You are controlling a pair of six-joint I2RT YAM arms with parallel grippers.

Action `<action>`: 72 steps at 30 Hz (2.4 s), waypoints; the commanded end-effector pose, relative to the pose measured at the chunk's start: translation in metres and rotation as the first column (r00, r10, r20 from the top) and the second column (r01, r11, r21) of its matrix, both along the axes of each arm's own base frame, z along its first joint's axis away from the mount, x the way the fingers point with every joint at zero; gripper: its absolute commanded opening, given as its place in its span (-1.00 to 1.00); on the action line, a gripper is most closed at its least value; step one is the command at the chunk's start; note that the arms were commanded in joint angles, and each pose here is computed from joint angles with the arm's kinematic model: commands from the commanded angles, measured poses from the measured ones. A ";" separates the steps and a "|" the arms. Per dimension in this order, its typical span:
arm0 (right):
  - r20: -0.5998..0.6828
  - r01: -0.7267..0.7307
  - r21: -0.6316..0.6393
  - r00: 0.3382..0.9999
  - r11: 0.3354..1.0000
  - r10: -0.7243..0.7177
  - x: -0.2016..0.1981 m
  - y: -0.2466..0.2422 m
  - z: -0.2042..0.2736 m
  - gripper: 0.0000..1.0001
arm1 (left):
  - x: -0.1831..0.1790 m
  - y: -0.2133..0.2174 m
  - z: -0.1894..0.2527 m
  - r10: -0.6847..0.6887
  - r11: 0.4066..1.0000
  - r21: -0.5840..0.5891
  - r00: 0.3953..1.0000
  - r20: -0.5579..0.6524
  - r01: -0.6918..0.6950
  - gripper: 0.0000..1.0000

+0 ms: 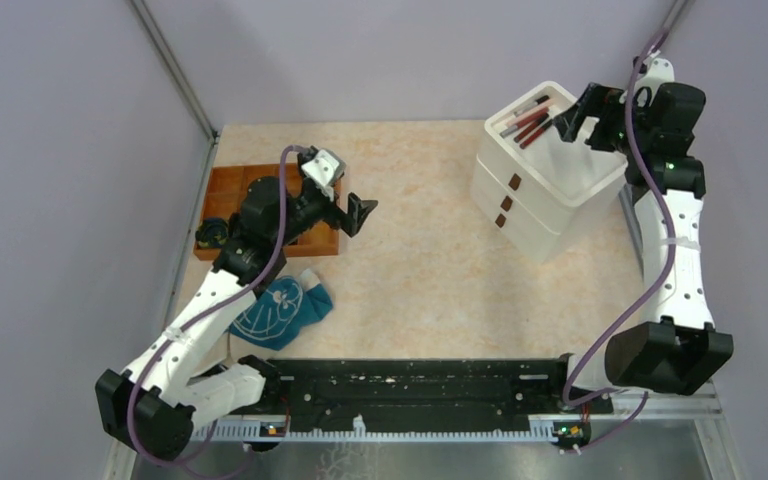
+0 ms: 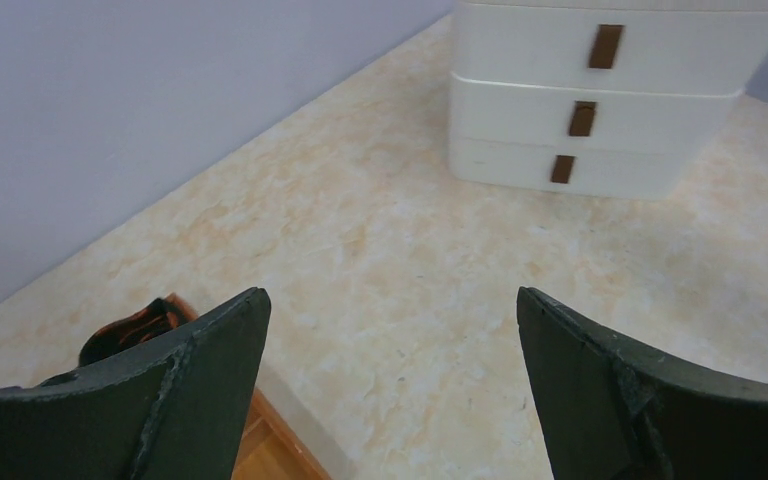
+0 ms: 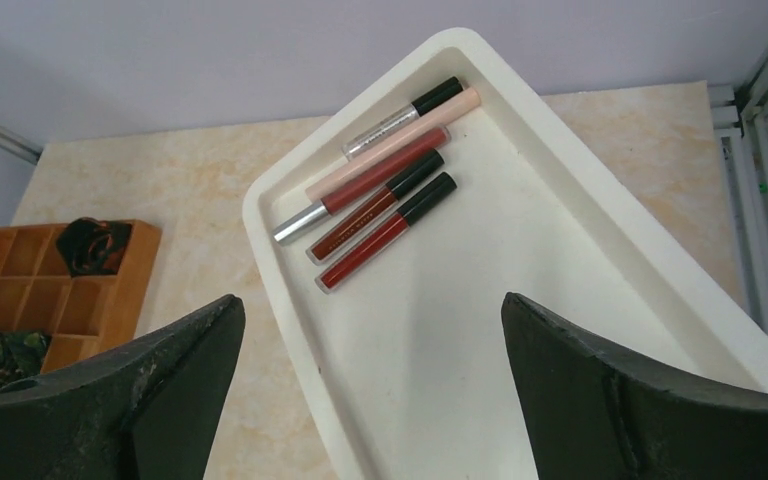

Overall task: Organize the makeup
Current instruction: Reset both arms

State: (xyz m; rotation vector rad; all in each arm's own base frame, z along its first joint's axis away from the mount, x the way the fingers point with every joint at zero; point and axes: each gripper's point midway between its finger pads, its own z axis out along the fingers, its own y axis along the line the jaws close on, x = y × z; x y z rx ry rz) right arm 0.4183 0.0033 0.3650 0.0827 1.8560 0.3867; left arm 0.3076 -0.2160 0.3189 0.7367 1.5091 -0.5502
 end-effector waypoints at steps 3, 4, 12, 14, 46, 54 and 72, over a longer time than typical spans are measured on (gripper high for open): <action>0.132 -0.042 -0.143 0.989 0.989 0.061 -0.041 0.007 0.037 0.97 | 0.028 0.052 0.024 0.301 0.949 -0.108 0.953 0.042 -0.295 0.97; 0.143 -0.047 -0.146 0.987 0.988 0.069 -0.047 0.009 0.035 0.97 | 0.029 0.057 0.025 0.323 0.942 -0.115 0.946 0.044 -0.316 0.97; 0.216 -0.117 -0.165 0.965 0.979 0.151 -0.085 0.028 0.007 0.97 | 0.031 0.089 0.027 0.416 0.904 -0.144 0.906 0.076 -0.403 0.97; 0.244 -0.116 -0.170 0.957 0.978 0.156 -0.092 0.030 0.004 0.97 | 0.028 0.096 0.029 0.430 0.897 -0.157 0.898 0.092 -0.413 0.97; 0.445 -0.091 -0.390 0.852 0.916 0.275 -0.195 0.048 0.008 0.97 | -0.053 0.127 0.048 0.372 0.928 -0.122 0.874 0.314 -0.351 0.97; 0.464 -0.048 -0.403 0.850 0.914 0.249 -0.198 0.042 0.002 0.97 | -0.060 0.128 0.030 0.352 0.936 -0.144 0.882 0.314 -0.322 0.97; 0.473 -0.074 -0.427 0.831 0.901 0.292 -0.205 0.049 -0.002 0.97 | -0.062 0.134 0.019 0.350 0.937 -0.118 0.876 0.330 -0.330 0.97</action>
